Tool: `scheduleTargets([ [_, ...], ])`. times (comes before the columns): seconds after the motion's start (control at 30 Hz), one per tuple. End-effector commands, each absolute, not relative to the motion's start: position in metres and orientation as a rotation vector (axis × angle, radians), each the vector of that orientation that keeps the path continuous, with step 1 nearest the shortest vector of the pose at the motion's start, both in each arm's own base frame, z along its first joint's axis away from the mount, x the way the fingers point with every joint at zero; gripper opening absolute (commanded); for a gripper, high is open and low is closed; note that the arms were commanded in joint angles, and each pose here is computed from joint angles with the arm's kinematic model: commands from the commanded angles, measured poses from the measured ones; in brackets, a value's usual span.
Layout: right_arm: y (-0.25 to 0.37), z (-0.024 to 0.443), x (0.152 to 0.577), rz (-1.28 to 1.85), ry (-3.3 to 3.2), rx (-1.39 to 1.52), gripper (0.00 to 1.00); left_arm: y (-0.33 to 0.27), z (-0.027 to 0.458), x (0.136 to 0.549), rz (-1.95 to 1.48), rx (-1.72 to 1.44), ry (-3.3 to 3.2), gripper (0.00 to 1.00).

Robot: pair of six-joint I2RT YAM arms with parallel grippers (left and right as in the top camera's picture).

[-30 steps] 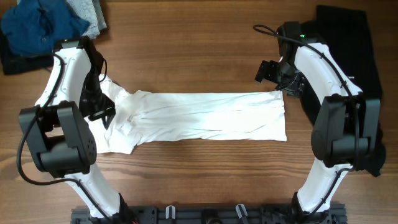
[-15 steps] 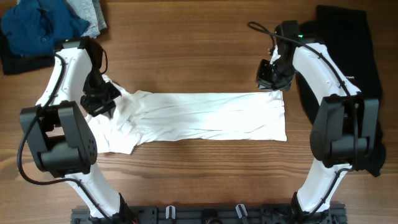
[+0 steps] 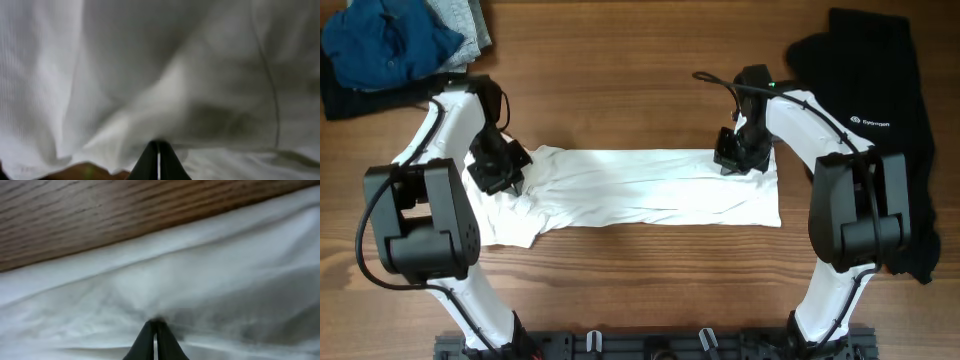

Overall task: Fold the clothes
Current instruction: 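Fold the top edge down toward the bottom with both grippers, then release the shirt and withdraw both grippers outward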

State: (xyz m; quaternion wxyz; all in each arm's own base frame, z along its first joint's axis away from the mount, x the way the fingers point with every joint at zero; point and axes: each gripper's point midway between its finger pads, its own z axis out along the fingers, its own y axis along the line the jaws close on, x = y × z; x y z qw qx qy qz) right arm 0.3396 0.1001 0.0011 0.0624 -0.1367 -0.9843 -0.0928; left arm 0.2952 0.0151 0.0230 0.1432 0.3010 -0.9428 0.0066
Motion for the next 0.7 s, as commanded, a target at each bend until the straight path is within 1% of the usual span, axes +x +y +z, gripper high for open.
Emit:
scheduleTargets([
  [0.0, 0.089, -0.005, 0.337, -0.219, -3.009, -0.453, 0.05, 0.031, 0.013, 0.291, 0.024, 0.92, -2.732, 0.04],
  [0.13, 0.083, -0.019, 0.33, -0.19, -3.015, -0.466, 0.07, 0.048, 0.001, 0.285, 0.026, 0.999, -2.717, 0.04],
  [0.23, 0.07, -0.026, 0.325, -0.116, -2.999, -0.561, 0.06, 0.062, -0.005, 0.277, 0.034, 1.068, -2.68, 0.04],
  [0.3, 0.06, -0.028, 0.324, -0.061, -3.002, -0.588, 0.04, 0.07, -0.007, 0.271, 0.038, 1.108, -2.654, 0.04],
  [0.43, 0.044, -0.028, 0.327, 0.014, -3.018, -0.619, 0.04, 0.086, -0.007, 0.267, 0.05, 1.188, -2.623, 0.04],
  [0.5, 0.04, -0.028, 0.329, 0.046, -3.028, -0.618, 0.04, 0.093, -0.008, 0.266, 0.055, 1.222, -2.616, 0.08],
  [0.67, 0.039, -0.028, 0.337, 0.047, -3.065, -0.602, 0.04, 0.107, -0.009, 0.265, 0.066, 1.297, -2.6, 0.09],
])
